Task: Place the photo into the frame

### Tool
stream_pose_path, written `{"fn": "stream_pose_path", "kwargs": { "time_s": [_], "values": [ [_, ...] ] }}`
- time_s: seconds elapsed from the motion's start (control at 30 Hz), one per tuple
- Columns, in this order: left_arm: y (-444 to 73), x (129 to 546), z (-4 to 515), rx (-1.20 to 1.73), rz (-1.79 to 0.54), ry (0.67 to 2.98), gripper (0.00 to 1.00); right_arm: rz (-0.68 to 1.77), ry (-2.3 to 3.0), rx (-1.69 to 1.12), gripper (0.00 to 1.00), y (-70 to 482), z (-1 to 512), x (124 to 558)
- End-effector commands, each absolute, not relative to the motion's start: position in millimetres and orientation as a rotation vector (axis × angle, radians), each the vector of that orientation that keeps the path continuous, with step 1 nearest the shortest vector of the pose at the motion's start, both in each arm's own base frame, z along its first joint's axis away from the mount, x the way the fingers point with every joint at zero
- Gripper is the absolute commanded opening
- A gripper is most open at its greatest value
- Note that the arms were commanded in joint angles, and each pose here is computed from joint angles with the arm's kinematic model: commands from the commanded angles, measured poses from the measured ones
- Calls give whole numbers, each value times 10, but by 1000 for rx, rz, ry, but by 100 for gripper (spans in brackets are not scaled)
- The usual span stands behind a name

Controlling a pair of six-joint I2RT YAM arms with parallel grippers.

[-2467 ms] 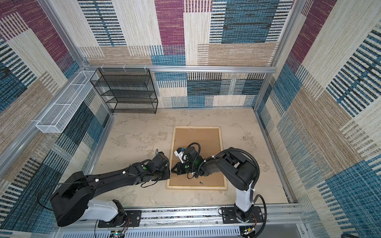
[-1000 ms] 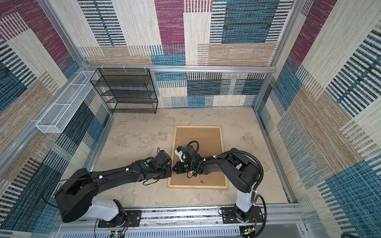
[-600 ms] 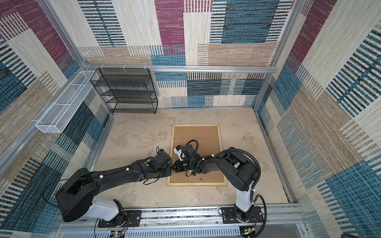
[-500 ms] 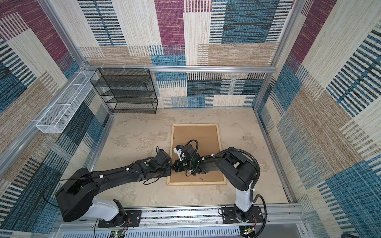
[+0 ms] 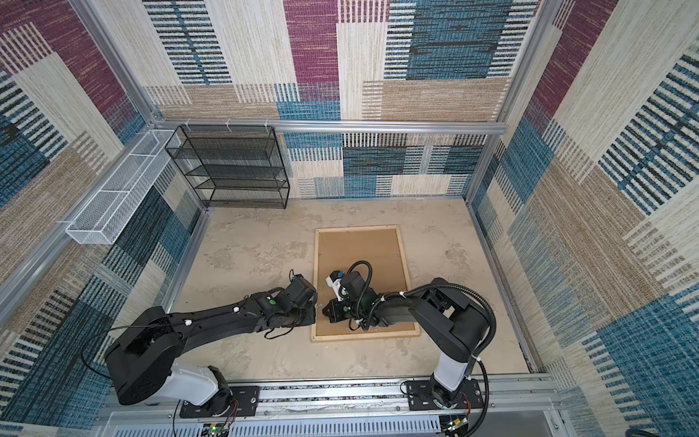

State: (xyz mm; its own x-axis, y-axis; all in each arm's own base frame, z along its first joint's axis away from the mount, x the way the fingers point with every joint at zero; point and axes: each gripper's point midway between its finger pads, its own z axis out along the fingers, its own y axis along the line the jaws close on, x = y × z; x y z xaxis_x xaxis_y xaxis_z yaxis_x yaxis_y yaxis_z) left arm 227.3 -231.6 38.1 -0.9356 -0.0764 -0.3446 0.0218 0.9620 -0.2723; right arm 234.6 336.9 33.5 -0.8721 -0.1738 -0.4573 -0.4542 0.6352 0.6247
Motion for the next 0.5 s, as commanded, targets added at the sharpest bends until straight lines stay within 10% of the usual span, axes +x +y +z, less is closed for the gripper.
{"fn": "stream_pose_path", "kwargs": {
  "time_s": [0.0, 0.47],
  "values": [
    [-2266, 2135, 302, 11, -359, 2827, 21, 1059, 2534, -479, 0, 3319, 263, 2340],
    [-2302, 2094, 233, 18, -371, 2859, 13, 901, 2599, -381, 0, 3298, 60, 2550]
  ]
}}
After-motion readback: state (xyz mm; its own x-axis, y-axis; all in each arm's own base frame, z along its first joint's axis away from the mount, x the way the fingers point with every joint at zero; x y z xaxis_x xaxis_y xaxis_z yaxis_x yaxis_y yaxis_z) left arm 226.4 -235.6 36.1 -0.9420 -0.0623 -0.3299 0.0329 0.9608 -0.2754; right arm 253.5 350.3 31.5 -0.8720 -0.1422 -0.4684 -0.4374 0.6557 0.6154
